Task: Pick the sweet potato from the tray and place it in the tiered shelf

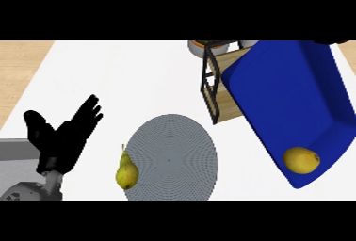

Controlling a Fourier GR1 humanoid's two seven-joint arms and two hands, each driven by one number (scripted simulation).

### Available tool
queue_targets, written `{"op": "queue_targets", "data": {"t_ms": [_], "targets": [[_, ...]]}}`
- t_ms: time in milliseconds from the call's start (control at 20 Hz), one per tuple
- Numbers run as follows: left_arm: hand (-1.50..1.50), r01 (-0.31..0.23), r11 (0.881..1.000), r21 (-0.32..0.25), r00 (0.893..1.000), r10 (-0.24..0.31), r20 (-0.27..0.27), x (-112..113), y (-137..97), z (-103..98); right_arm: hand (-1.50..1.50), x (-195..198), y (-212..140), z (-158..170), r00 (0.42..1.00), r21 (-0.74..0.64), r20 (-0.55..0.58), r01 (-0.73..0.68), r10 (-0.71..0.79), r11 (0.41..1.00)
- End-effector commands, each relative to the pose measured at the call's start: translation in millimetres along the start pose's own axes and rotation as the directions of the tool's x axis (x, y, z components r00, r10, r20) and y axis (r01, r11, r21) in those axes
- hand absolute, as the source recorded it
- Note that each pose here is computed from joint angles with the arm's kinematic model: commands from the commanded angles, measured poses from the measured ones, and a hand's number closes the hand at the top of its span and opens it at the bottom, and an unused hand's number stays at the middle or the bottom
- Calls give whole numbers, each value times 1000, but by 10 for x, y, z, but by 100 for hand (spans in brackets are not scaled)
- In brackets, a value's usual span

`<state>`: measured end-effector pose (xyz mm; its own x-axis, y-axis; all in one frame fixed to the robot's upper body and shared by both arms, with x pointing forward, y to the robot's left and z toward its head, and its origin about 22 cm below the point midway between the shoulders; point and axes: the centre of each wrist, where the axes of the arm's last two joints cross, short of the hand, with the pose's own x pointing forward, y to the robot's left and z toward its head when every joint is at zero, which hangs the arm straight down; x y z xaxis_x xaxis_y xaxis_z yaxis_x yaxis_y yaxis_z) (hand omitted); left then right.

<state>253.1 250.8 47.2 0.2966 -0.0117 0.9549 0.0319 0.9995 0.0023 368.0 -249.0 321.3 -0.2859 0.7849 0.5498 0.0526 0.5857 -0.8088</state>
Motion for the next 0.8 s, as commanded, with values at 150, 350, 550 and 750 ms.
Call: {"op": "queue_targets", "data": {"t_ms": [150,350,550,750], "targets": [[0,38,995,97,988,-22,-154,-518,235,-5,150,-182,161,-233,999,-15,35,27,-26,1000],[0,40,995,88,987,-26,-156,-539,207,37,150,-154,273,-311,996,-7,82,32,-31,999],[0,22,994,110,991,-7,-135,-380,188,-93,150,-253,120,-392,997,24,69,23,-24,999],[0,23,994,107,990,-8,-138,-577,298,-3,150,-128,210,-433,996,20,66,-57,55,998]]}}
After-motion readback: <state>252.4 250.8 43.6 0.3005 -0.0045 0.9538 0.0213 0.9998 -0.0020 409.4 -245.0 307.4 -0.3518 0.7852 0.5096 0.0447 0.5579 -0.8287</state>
